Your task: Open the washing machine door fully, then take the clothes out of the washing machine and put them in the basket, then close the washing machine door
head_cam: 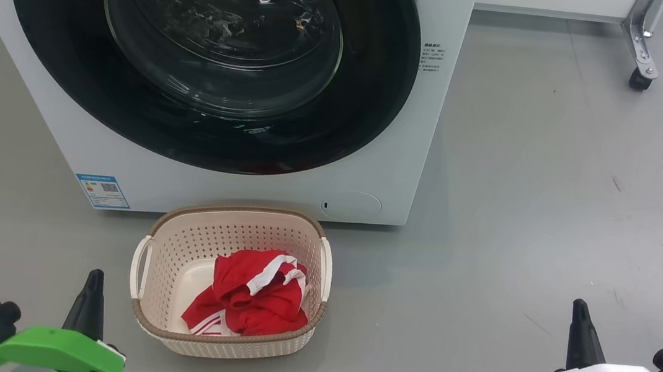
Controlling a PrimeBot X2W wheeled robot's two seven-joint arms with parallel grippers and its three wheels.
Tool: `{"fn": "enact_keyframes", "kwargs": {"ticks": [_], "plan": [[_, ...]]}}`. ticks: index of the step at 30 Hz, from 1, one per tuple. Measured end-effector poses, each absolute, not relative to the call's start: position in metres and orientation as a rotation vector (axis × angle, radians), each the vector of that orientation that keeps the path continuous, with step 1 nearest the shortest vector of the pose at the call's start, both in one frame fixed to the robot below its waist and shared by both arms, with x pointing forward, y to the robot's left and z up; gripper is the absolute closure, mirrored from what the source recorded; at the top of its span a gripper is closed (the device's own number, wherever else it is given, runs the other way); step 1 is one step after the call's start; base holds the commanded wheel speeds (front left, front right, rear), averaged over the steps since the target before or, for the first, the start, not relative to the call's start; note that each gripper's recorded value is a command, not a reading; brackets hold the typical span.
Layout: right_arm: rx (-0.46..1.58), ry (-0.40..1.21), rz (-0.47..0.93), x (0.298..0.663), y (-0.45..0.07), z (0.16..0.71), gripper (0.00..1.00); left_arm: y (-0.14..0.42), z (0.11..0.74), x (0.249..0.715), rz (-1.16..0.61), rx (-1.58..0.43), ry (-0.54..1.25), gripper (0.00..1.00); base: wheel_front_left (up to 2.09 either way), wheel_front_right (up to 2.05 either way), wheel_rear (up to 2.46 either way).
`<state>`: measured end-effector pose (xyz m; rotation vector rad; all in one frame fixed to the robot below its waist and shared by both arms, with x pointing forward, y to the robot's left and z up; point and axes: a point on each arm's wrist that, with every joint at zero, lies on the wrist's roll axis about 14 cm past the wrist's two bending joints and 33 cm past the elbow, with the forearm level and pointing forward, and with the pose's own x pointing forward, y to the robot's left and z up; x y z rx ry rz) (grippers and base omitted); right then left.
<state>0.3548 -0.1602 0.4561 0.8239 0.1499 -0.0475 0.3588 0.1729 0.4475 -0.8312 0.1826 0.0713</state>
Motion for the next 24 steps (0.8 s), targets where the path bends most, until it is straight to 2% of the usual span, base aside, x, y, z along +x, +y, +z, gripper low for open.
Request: {"fn": "enact_keyframes", "kwargs": {"ticks": [24], "plan": [[1.162,0.139,-0.095,0.362,-0.179,0.460,1.00,0.179,0.456,0.365,0.087,-1.158,0.166,1.00,0.00,0.00,0.00]]}}
